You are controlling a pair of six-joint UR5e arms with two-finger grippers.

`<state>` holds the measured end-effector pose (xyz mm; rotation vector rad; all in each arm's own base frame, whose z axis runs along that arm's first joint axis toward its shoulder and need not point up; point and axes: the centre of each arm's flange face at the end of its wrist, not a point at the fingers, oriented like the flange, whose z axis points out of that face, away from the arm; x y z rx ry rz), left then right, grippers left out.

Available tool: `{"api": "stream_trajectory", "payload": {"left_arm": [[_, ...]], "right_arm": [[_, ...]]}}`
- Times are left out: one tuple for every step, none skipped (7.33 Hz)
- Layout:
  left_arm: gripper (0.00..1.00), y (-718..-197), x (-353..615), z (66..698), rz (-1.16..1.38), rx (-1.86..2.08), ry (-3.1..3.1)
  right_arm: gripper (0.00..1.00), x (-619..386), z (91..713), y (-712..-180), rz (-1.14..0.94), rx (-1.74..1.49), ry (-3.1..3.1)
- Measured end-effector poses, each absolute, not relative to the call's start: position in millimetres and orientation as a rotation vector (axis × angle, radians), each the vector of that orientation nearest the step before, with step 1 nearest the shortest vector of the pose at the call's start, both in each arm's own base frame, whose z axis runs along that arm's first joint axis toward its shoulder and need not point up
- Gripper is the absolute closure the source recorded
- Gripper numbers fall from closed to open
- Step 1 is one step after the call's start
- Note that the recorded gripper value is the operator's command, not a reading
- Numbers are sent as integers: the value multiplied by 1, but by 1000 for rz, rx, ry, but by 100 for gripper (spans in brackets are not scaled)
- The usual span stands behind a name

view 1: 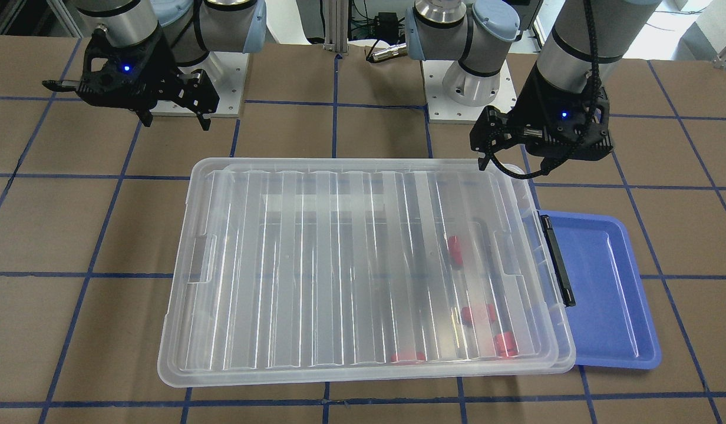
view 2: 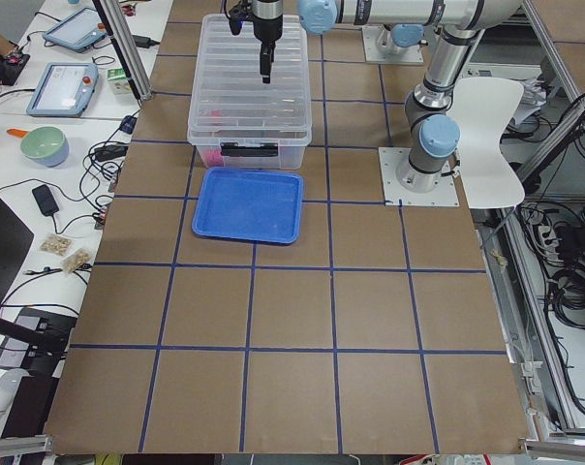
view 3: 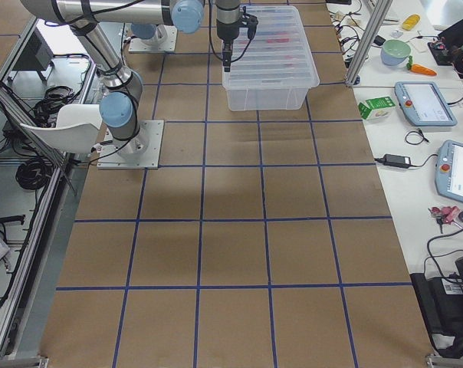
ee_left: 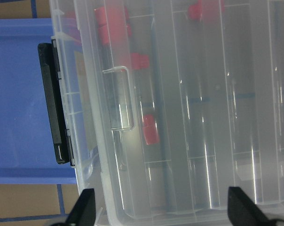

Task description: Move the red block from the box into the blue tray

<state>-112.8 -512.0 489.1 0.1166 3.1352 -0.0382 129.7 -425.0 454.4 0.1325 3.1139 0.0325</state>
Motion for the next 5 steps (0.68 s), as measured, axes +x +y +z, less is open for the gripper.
{"api": "stream_trajectory", "payload": {"left_arm": [[0,-512,-113,489,-38,117,3135],[0,-512,-113,489,-39,117,3135],[0,-512,-113,489,-39,117,3135],[0,-512,-113,489,-39,117,3135],[0,-512,-113,489,-39,117,3135]], "right_arm": [[0,129,444,-434,56,143,3114],[0,128,429,-450,70,147,3119],[0,128,414,-468,51,145,3122],[0,127,402,-484,24,142,3124],[0,127,392,-497,-7,142,3123]]}}
